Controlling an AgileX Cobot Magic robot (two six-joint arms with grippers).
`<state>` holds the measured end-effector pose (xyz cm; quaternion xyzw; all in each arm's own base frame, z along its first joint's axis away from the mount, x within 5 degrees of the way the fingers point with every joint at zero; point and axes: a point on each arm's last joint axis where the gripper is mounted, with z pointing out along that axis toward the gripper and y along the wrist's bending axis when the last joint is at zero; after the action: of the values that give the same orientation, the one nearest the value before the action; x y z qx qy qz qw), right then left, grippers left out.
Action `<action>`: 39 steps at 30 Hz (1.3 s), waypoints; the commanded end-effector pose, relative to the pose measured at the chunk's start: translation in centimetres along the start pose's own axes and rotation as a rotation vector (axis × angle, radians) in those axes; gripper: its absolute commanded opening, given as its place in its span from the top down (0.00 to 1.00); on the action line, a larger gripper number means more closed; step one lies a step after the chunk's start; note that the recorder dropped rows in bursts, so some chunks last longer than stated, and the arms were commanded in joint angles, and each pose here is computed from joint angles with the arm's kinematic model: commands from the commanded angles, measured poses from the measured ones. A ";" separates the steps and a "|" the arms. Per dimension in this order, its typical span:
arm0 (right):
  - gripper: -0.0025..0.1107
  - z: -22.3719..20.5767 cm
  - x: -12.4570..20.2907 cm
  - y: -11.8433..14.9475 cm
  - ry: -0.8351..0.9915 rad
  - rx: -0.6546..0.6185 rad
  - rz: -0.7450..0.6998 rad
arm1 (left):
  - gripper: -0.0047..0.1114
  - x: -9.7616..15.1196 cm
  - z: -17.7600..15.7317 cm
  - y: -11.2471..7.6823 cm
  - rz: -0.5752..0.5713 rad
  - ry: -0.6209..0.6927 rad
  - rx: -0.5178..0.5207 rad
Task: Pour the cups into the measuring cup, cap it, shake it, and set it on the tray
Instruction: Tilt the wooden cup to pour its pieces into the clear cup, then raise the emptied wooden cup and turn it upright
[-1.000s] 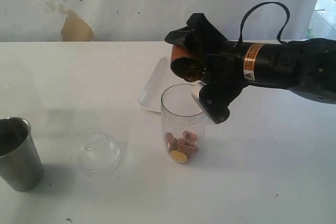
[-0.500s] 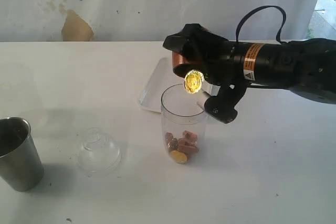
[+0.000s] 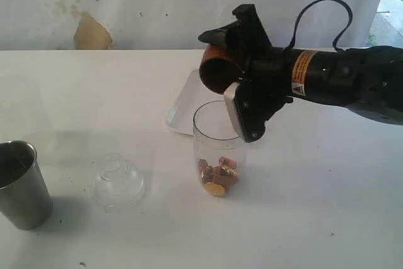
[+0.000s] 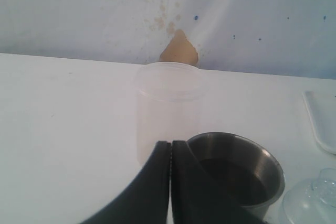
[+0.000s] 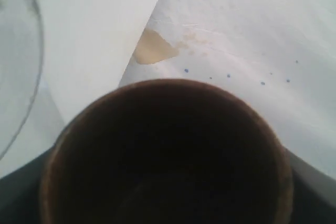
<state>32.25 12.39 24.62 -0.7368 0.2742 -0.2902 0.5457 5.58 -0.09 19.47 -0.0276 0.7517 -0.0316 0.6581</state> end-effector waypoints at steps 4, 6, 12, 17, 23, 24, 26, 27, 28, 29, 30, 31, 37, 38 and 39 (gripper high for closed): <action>0.98 -0.3 -1.0 -2.1 -0.161 0.181 0.405 | 0.95 0.1 0.0 0.0 -0.006 -0.010 0.001; 0.98 -0.5 -1.2 -2.6 -0.209 0.217 0.577 | 0.95 0.1 0.0 0.0 -0.006 -0.010 0.001; 0.98 -0.9 0.0 -4.1 -0.190 0.404 0.860 | 0.95 0.1 0.0 0.0 -0.006 -0.010 0.001; 0.98 -1.2 1.2 -4.5 -0.122 0.510 0.989 | 0.95 0.1 0.0 0.0 -0.006 -0.010 0.001; 0.98 -0.9 2.9 -3.2 0.043 0.511 1.292 | 0.95 0.1 0.0 0.0 -0.006 -0.010 0.001; 0.98 -0.8 3.1 -2.9 0.069 0.505 1.333 | 0.95 0.1 0.0 0.0 -0.006 -0.010 0.001; 0.98 -0.8 3.4 -2.6 0.095 0.507 1.367 | 0.95 0.1 0.0 0.0 -0.006 -0.010 0.001; 0.98 -0.7 3.4 -2.5 0.104 0.503 1.375 | 0.95 0.1 0.0 0.0 -0.006 -0.010 0.001; 0.98 -0.6 3.5 -2.5 0.110 0.497 1.376 | 0.95 0.1 0.0 0.0 -0.006 -0.010 0.001; 0.98 -0.5 3.5 -2.4 0.117 0.487 1.394 | 0.95 0.1 0.0 0.0 -0.006 -0.010 0.001; 0.98 -0.3 3.7 -2.5 0.122 0.480 1.432 | 0.95 0.1 0.0 0.0 -0.006 -0.010 0.001; 0.98 -0.1 3.9 -2.7 0.133 0.470 1.481 | 0.95 0.1 0.0 0.0 -0.006 -0.010 0.001; 0.98 1.6 5.3 -2.7 0.260 0.363 1.625 | 0.95 0.1 0.0 0.0 -0.006 -0.010 0.001; 0.98 1.9 5.5 -2.6 0.278 0.348 1.629 | 0.95 0.1 0.0 0.0 -0.006 -0.010 0.001; 0.98 2.1 5.6 -2.4 0.293 0.334 1.633 | 0.95 0.1 0.0 0.0 -0.006 -0.010 0.001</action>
<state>37.16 10.37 27.55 -0.1818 0.7206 0.0665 0.6657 5.58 -0.09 19.47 -0.0276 0.7517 -0.0316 0.6581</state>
